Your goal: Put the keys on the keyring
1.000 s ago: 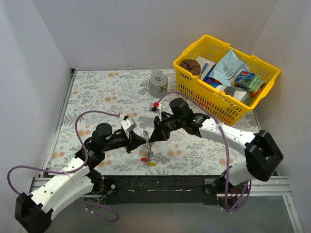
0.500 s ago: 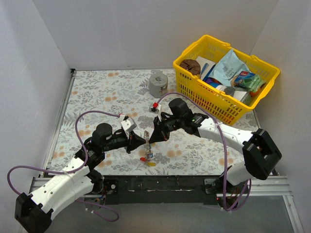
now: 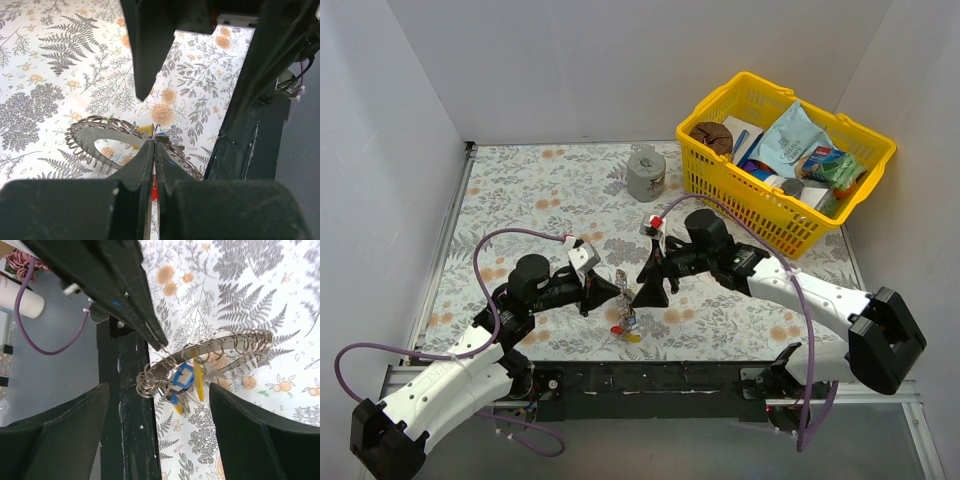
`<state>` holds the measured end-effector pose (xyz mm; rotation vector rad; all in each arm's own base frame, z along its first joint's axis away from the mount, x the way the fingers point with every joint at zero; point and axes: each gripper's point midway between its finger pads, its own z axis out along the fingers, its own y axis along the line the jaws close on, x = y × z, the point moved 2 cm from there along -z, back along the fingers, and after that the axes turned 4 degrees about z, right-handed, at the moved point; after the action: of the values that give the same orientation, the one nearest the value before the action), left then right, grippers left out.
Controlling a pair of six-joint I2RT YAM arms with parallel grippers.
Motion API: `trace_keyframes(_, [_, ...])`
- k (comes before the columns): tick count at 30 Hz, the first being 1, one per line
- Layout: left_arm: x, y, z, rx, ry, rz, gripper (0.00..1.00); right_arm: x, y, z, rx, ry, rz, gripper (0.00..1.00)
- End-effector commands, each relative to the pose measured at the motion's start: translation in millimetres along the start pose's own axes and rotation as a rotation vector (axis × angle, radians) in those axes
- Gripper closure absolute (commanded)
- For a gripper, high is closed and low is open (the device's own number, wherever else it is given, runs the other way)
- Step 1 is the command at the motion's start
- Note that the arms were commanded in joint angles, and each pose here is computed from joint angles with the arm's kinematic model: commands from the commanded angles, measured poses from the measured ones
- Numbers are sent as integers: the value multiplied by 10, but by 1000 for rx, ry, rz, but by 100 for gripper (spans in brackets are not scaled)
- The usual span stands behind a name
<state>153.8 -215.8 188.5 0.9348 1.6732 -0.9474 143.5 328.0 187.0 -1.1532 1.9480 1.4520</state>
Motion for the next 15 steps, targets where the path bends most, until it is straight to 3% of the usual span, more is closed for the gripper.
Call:
trace_keyframes(1, [-222, -41, -20, 17, -75, 52, 100, -282, 130, -169, 31, -123, -169, 11])
trace_keyframes(15, [-214, -151, -51, 81, -106, 91, 100, -354, 258, -289, 2, -253, -388, 16])
